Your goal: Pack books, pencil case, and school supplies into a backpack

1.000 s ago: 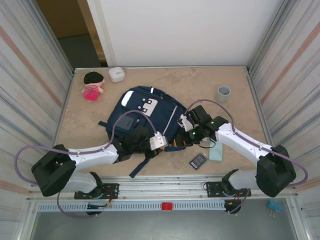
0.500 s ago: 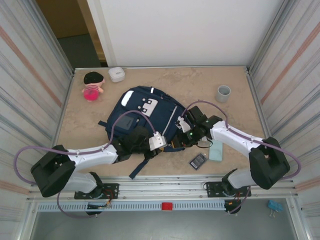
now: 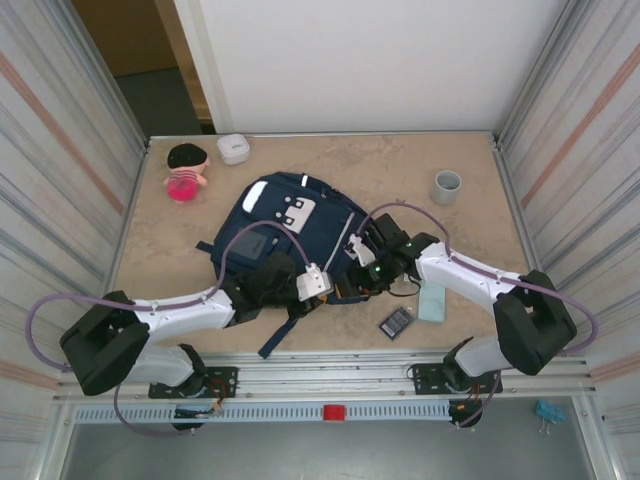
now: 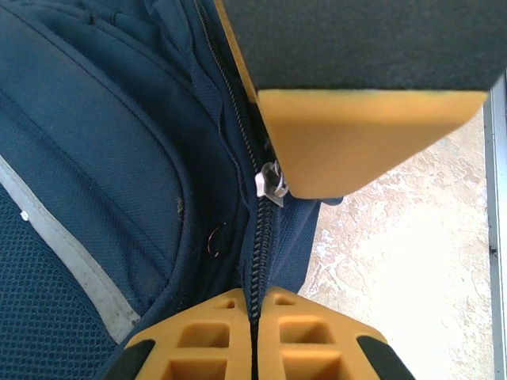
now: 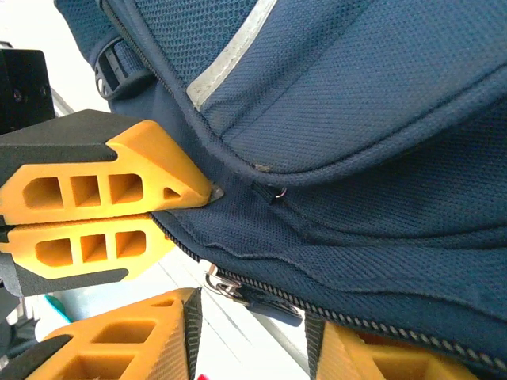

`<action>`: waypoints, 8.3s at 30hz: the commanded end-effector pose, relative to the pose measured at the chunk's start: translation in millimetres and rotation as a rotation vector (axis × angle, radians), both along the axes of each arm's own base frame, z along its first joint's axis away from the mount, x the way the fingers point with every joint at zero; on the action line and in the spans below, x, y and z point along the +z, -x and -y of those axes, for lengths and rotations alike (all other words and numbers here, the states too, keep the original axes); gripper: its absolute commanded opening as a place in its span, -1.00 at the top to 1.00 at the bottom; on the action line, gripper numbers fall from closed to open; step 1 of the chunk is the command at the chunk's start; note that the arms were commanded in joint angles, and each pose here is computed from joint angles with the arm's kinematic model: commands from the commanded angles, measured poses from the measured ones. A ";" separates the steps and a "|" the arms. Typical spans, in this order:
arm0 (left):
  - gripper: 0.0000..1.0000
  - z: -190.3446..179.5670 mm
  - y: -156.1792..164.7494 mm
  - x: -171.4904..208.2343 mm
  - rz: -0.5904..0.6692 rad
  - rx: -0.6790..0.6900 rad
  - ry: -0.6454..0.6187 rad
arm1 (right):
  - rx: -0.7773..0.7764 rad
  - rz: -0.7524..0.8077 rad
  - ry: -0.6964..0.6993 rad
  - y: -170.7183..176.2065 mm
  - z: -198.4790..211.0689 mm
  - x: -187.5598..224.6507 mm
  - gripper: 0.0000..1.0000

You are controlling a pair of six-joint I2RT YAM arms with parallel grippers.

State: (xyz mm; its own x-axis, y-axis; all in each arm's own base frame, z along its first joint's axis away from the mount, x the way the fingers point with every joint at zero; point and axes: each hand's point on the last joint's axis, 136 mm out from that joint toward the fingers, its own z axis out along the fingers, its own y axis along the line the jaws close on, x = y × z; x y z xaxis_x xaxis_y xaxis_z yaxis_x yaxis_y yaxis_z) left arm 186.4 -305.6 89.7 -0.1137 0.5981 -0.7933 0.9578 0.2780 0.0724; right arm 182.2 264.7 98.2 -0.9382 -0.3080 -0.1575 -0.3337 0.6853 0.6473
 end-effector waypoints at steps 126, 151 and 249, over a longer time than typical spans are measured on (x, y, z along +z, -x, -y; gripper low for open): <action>0.91 8.3 -19.2 61.0 0.053 0.040 0.253 | -0.142 0.064 0.038 -16.3 4.4 16.8 0.62; 0.91 -5.7 -30.0 38.7 0.051 0.120 0.125 | -0.267 0.158 0.199 -40.1 29.3 26.6 1.00; 1.00 -63.0 -107.7 222.7 0.356 0.235 0.480 | -0.660 0.019 0.077 -78.0 87.2 11.4 -0.13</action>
